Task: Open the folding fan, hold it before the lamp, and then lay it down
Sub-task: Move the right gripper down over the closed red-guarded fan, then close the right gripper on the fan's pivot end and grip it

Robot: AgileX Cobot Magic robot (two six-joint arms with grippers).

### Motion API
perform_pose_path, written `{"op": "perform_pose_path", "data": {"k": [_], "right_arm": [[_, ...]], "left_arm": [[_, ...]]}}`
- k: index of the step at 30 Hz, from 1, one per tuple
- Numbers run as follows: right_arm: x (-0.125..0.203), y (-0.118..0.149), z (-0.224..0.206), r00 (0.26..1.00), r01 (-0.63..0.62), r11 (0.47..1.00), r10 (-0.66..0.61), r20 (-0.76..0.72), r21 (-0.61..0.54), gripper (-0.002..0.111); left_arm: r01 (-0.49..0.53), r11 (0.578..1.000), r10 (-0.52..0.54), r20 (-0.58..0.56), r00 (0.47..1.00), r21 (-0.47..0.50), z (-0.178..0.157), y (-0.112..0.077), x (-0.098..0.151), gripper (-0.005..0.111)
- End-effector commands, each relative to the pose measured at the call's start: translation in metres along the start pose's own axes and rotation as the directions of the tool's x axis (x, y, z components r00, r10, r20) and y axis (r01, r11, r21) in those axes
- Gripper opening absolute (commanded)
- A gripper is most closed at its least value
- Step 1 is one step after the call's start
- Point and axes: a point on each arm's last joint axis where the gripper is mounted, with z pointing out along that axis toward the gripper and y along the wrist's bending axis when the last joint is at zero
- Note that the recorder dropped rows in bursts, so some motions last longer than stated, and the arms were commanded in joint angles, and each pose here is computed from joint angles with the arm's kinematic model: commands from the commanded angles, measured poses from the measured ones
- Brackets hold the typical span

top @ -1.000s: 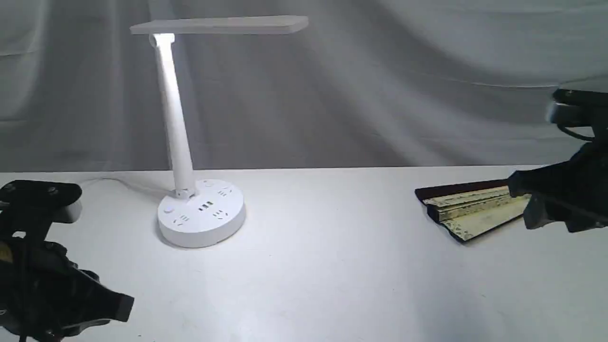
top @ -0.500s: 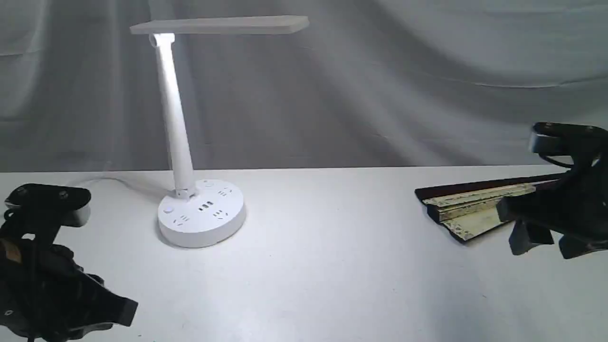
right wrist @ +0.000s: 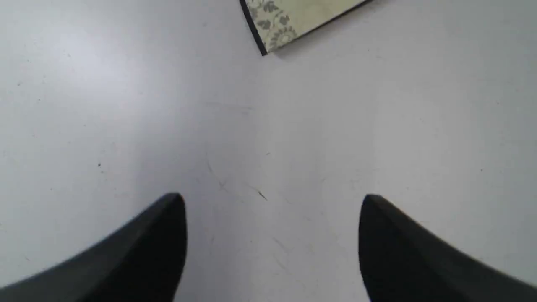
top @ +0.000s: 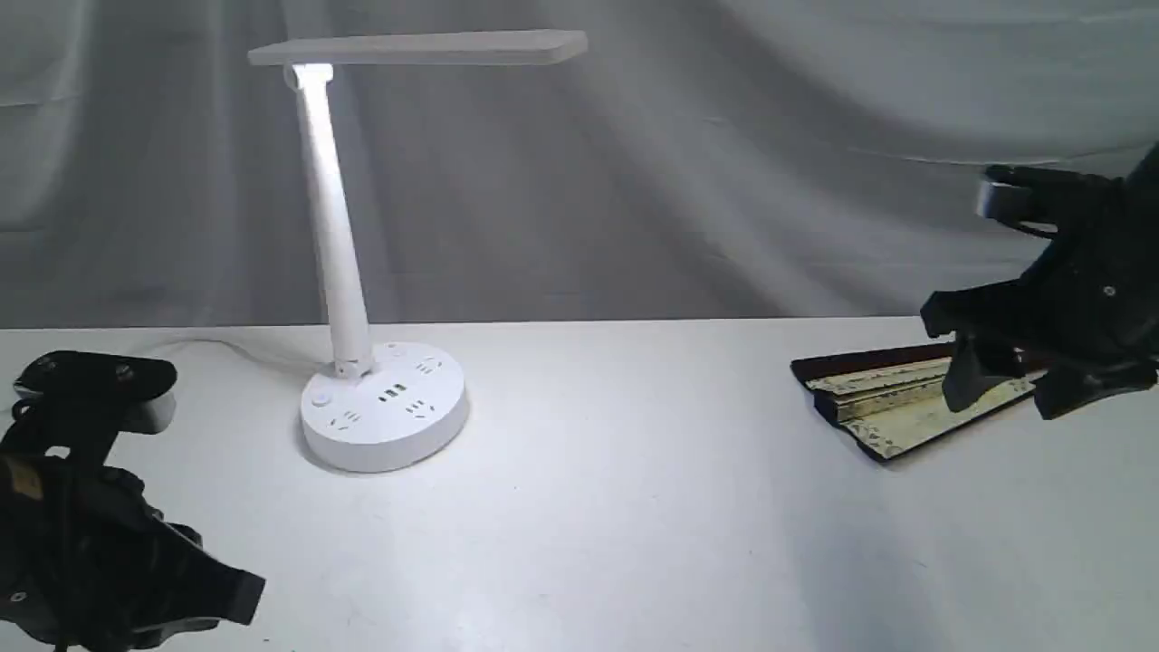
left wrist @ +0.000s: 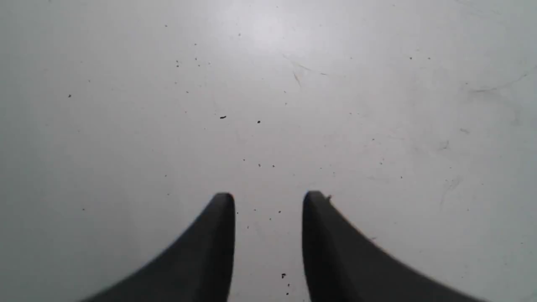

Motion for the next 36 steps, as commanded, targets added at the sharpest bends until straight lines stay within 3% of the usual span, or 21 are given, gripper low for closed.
{"op": "perform_pose_path", "data": {"k": [1,9,16,23,32,36], "right_arm": [[-0.011,-0.003,0.005,1.0,-0.018,1.0,0.018,-0.021,-0.012,0.059],[-0.034,-0.01,0.027,0.999,-0.039,0.999,0.037,-0.038,-0.038,0.059],[-0.059,-0.051,0.04,0.996,-0.086,0.996,0.086,0.024,-0.029,0.059],[-0.072,-0.064,0.052,0.988,0.087,0.996,-0.084,0.132,-0.016,0.059],[-0.093,-0.057,0.081,0.902,0.243,0.97,-0.213,0.375,-0.032,0.059],[-0.091,-0.047,0.108,0.872,0.359,0.933,-0.326,0.366,-0.024,0.059]], "left_arm": [[-0.006,1.0,0.006,0.014,1.0,0.006,0.0,-0.002,-0.002,0.028],[-0.007,1.0,0.007,0.005,1.0,0.007,0.0,-0.002,-0.002,0.028],[-0.007,1.0,0.007,0.005,1.0,0.007,0.0,-0.002,-0.002,0.028],[-0.007,1.0,0.007,0.004,1.0,0.007,0.0,-0.002,-0.001,0.028],[-0.007,1.0,0.007,0.004,1.0,0.007,0.0,-0.002,-0.001,0.028],[-0.011,1.0,0.011,0.003,1.0,0.005,0.0,-0.002,-0.001,0.028]]}}
